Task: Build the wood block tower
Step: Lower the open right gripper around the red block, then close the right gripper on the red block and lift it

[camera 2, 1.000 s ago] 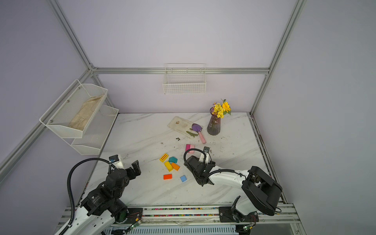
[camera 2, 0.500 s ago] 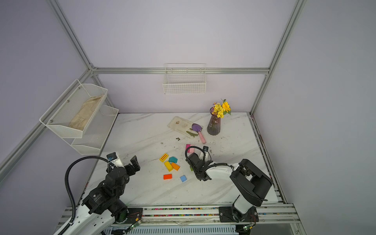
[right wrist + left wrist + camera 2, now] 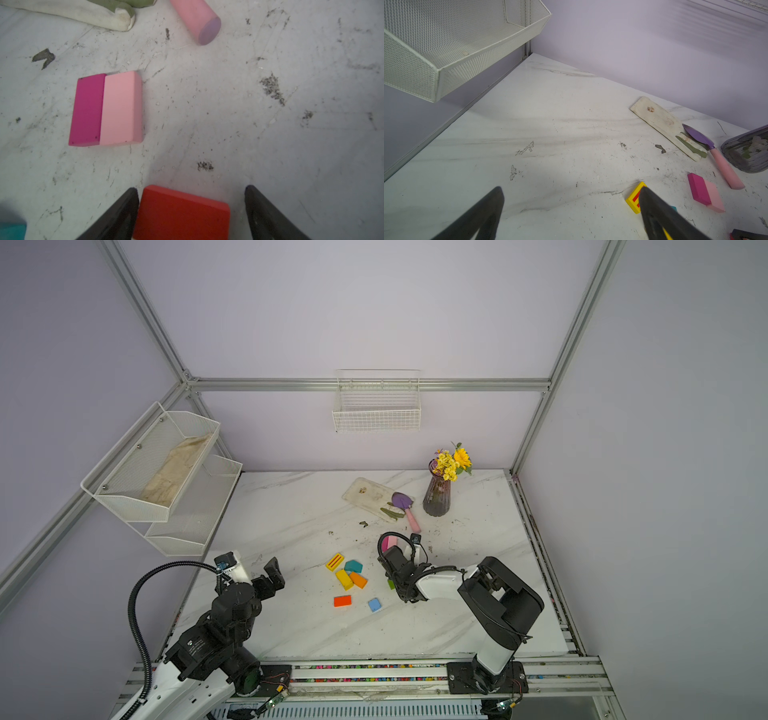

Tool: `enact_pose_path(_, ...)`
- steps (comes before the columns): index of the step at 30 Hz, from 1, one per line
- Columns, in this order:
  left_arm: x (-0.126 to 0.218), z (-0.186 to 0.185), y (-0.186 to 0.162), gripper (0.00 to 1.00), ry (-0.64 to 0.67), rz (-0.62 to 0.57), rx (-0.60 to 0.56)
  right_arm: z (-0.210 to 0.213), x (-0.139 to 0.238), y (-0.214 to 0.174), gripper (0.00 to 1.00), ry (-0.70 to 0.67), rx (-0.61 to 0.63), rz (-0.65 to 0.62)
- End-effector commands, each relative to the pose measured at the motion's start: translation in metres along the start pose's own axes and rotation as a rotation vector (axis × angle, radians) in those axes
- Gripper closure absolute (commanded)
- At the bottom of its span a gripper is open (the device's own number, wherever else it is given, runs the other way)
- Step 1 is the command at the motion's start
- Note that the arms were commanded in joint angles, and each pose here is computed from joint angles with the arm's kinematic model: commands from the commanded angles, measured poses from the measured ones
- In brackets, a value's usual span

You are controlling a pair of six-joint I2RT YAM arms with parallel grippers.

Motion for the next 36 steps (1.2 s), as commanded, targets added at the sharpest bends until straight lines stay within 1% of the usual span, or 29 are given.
enact_pose_path(1,-0.001,0.000,0.002,0.00,-0.004,-0.031,0.020,-0.005,-0.002,-0.012,0.23,-0.013,0.015,0.061)
enact_pose_path(4,-0.001,0.000,0.002,0.00,-0.004,-0.029,0.021,-0.006,-0.001,-0.013,0.27,-0.020,0.021,0.065)
enact_pose_path(10,0.000,0.001,0.002,0.00,0.001,-0.029,0.026,-0.007,0.006,-0.020,0.27,-0.056,0.042,0.040)
enact_pose_path(13,0.000,0.002,0.001,0.00,0.005,-0.026,0.030,-0.007,0.008,-0.021,0.28,-0.085,0.071,0.035)
enact_pose_path(18,0.001,0.003,0.001,0.00,0.001,-0.020,0.035,0.001,0.012,-0.026,0.26,-0.064,0.089,0.023)
enact_pose_path(21,0.001,0.002,-0.001,0.00,-0.014,-0.008,0.033,0.000,0.013,-0.029,0.26,-0.084,0.092,0.022)
enact_pose_path(29,0.002,0.001,-0.004,0.00,-0.044,0.020,0.039,-0.003,0.015,-0.033,0.39,-0.080,0.065,0.016)
enact_pose_path(32,0.003,0.000,-0.004,0.00,-0.052,0.023,0.039,0.002,0.026,-0.016,0.41,-0.073,0.064,-0.013)
enact_pose_path(34,0.003,0.000,-0.004,0.00,-0.061,0.027,0.041,0.005,0.047,0.011,0.43,-0.084,0.062,-0.076)
enact_pose_path(36,0.004,0.001,-0.005,0.00,-0.064,0.028,0.042,0.008,0.067,0.035,0.44,-0.056,0.037,-0.148)
Point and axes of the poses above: each gripper's point midway between its finger pads, its own x axis back along the fingers, its own z axis along the line the jaws close on, y = z × x, the point moved 8 cm from there along x, back along the fingers, and after that the axes turned 10 degrees about x, right-handed, at the moved point
